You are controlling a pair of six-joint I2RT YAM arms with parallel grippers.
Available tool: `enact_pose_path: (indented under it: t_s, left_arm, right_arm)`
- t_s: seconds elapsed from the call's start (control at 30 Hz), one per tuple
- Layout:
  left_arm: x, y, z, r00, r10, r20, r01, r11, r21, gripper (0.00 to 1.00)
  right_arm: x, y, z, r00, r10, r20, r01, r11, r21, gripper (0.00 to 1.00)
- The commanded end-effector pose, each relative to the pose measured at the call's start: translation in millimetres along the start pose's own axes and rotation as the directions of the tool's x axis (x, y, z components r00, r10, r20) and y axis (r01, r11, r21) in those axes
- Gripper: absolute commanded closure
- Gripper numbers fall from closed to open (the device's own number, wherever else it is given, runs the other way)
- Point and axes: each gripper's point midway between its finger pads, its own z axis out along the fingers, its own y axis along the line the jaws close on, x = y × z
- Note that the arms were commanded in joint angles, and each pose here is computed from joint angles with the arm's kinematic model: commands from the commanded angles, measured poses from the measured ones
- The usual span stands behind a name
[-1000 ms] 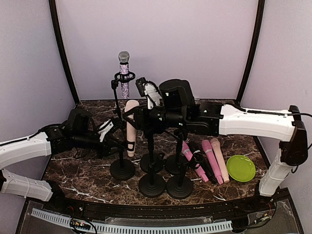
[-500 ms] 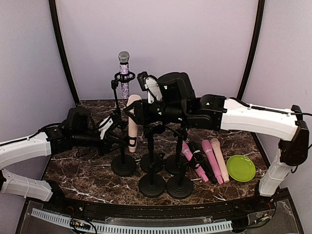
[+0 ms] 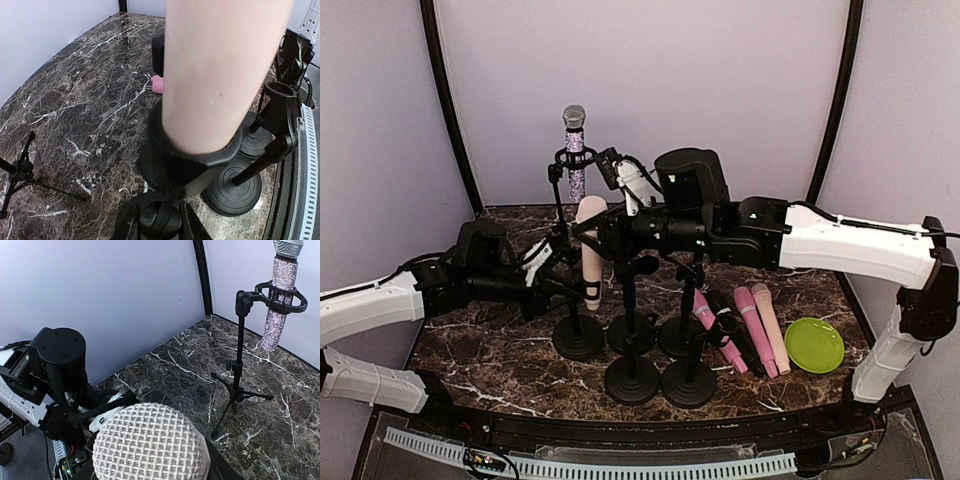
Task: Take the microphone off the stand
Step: Remove the microphone from the microphone stand.
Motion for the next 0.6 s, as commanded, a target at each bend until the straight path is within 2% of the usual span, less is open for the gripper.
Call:
enact_pose_path:
  t_s: [0.0,0.33,0.57]
  left_arm:
    - [16,-7,-1,0.998,-0.006,-0.058,0.008,1.0,0.023,1.0]
    - [17,-7,-1,0.998,-0.005,-0.063,0.006,1.0,0.021,1.0]
    - [18,-6,-1,0.998,-0.006,-0.065,0.007,1.0,0.014,1.0]
  right_arm:
    - [-110,40,-69,0.922,-0.025,0.385,0.093,0.983,-0.159,0.83]
    - [-113,56,-80,0.906,-0.032,0.422,0.145,0.96,-0.238,0.82]
    - [-120,36,-76,0.908,0.011,0.418,0.056,0.988,-0.147,0.83]
